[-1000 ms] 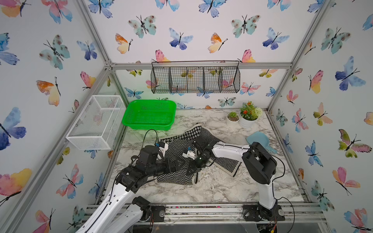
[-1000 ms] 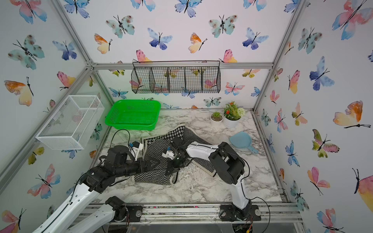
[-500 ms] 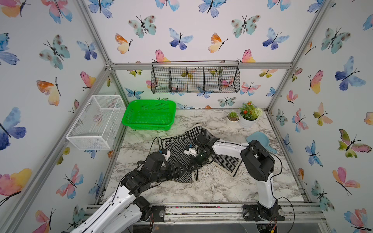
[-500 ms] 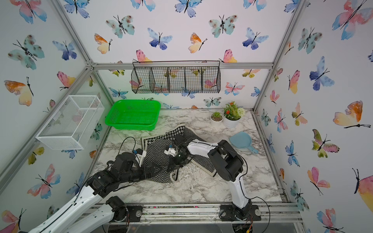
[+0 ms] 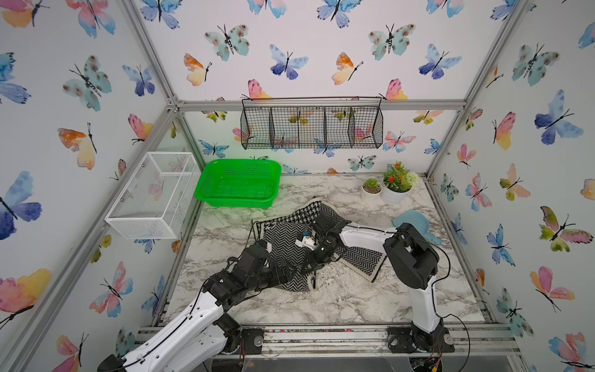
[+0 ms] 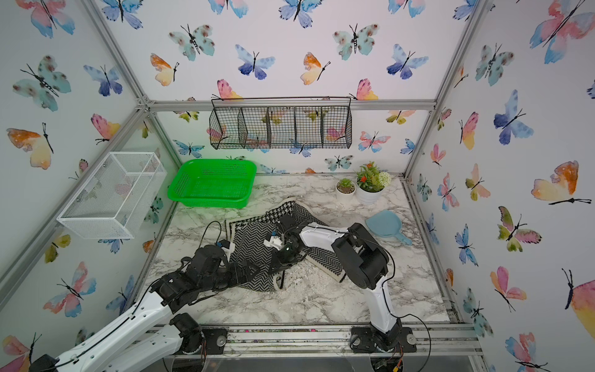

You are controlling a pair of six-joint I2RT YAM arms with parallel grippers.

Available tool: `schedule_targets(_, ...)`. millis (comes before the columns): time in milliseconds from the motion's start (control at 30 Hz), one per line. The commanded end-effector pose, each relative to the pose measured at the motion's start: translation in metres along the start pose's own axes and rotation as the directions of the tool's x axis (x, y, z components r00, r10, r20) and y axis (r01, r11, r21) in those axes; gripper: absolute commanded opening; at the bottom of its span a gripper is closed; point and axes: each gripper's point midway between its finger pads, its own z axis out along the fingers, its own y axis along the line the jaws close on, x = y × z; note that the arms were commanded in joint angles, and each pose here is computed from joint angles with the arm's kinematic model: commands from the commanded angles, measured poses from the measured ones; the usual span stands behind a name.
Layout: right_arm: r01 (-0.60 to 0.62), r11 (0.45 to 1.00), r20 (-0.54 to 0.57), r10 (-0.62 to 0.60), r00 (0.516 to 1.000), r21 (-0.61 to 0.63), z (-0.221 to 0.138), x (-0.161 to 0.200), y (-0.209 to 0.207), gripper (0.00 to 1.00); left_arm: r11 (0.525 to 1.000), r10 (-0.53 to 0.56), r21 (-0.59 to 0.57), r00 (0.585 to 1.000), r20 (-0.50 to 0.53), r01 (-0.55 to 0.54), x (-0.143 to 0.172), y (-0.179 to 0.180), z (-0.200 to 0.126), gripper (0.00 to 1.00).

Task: Roll up the scarf and place it into the basket
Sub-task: Roll the scarf at the center of the board.

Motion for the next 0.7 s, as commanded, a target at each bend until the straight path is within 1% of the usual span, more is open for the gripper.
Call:
schedule_targets(0, 0.018, 0.996, 0.016, -0.02, 1.0, 0.085, -0.01, 0.002, -0.011, 0.12, 0.997, 0.016, -0.077, 0.996, 0.083, -0.01, -0.016, 0.012, 0.002, 0.98)
schedule_targets(133, 0.035, 0.985, 0.054, -0.045, 0.998, 0.171, -0.02, -0.002, -0.019, 0.33, 0.989, 0.006, -0.146, 0.989, 0.146, 0.015, -0.025, 0.03, 0.004, 0.98)
schedule_targets(233, 0.048, 0.974, 0.088, -0.069, 0.994, 0.22, -0.03, -0.006, -0.019, 0.43, 0.984, -0.004, -0.172, 0.984, 0.181, 0.035, -0.031, 0.044, 0.008, 0.98)
schedule_targets(333, 0.049, 0.958, 0.122, -0.086, 0.989, 0.281, -0.042, -0.009, -0.021, 0.48, 0.98, -0.023, -0.192, 0.982, 0.186, 0.059, -0.034, 0.058, 0.014, 0.98)
schedule_targets(500, 0.053, 0.914, 0.185, -0.138, 0.973, 0.403, -0.064, -0.01, -0.024, 0.5, 0.98, -0.037, -0.19, 0.986, 0.16, 0.067, -0.035, 0.07, 0.027, 0.98)
schedule_targets(600, 0.108, 0.867, 0.219, -0.241, 0.945, 0.487, -0.076, -0.011, -0.01, 0.53, 0.98, -0.019, -0.194, 0.989, 0.146, 0.047, -0.038, 0.069, 0.033, 0.98)
schedule_targets(667, 0.18, 0.821, 0.221, -0.346, 0.912, 0.542, -0.077, -0.011, 0.011, 0.54, 0.981, -0.001, -0.194, 0.992, 0.129, 0.026, -0.04, 0.067, 0.037, 0.98)
